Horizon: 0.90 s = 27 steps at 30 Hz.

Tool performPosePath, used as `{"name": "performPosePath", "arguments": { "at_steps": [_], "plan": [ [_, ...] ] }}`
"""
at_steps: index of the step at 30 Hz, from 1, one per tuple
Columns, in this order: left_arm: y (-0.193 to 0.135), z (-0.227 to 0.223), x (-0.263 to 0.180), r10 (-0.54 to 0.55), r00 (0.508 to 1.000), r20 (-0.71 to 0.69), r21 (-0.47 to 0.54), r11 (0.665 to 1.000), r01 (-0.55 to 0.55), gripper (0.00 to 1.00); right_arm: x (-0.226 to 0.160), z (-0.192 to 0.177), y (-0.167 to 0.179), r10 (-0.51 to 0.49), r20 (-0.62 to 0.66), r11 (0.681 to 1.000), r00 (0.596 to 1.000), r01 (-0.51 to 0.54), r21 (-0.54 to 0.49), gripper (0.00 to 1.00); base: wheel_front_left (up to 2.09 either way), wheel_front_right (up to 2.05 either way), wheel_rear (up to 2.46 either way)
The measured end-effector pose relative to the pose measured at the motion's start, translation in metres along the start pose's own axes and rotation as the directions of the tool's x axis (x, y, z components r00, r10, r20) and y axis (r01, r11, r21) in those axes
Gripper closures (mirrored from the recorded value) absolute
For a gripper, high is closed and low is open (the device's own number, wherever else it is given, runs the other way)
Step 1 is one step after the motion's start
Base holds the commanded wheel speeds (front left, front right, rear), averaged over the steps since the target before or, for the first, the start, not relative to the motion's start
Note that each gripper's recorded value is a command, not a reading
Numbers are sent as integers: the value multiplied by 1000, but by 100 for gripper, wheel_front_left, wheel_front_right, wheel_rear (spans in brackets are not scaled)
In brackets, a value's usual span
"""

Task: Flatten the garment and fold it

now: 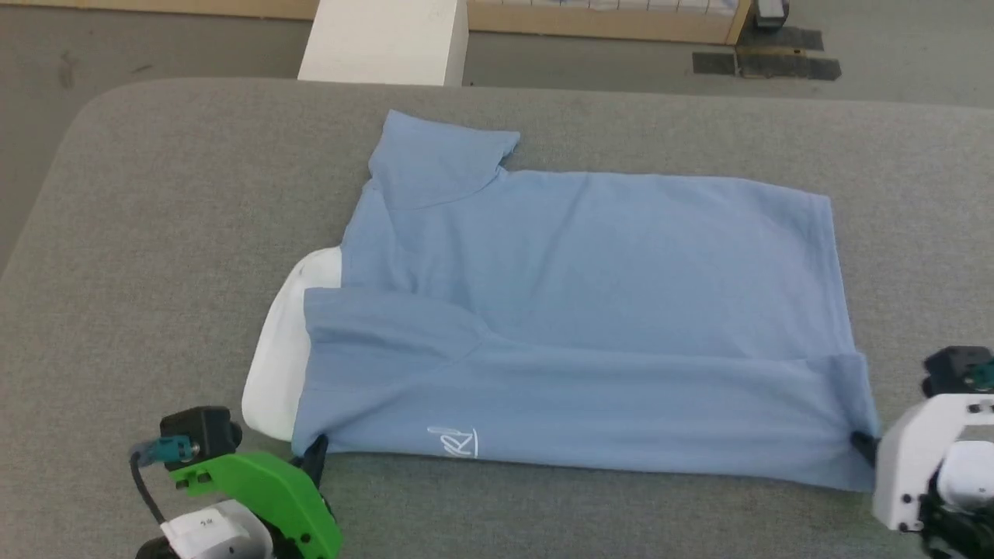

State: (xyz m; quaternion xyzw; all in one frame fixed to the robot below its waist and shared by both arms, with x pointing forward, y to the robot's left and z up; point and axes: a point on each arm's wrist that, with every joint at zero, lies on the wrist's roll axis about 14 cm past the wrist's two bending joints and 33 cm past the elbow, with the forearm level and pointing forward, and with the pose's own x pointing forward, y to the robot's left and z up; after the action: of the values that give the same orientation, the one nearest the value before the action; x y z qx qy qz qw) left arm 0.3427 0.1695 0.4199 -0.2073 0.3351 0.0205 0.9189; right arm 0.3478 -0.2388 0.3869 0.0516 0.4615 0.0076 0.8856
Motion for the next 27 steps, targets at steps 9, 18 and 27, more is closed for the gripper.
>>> {"name": "performPosePath", "arguments": {
  "at_steps": [9, 18, 27],
  "plan": [
    [8, -37, -24, 21, 990, -136, -48, 998, -28, 100, -29, -30, -23, -41, -80, 999, 996, 43, 20, 100, 0, 0, 0],
    [9, -31, -24, 20, 994, -107, -67, 997, -27, 0, -31, -30, -22, -35, -14, 994, 999, 36, 102, 0, 0, 0, 0],
    [-41, 105, -7, -171, 927, 332, 210, 972, 104, 0, -51, 85, -21, -40, 357, 994, 933, 2, 108, 0, 0, 0, 0]
  ]
}}
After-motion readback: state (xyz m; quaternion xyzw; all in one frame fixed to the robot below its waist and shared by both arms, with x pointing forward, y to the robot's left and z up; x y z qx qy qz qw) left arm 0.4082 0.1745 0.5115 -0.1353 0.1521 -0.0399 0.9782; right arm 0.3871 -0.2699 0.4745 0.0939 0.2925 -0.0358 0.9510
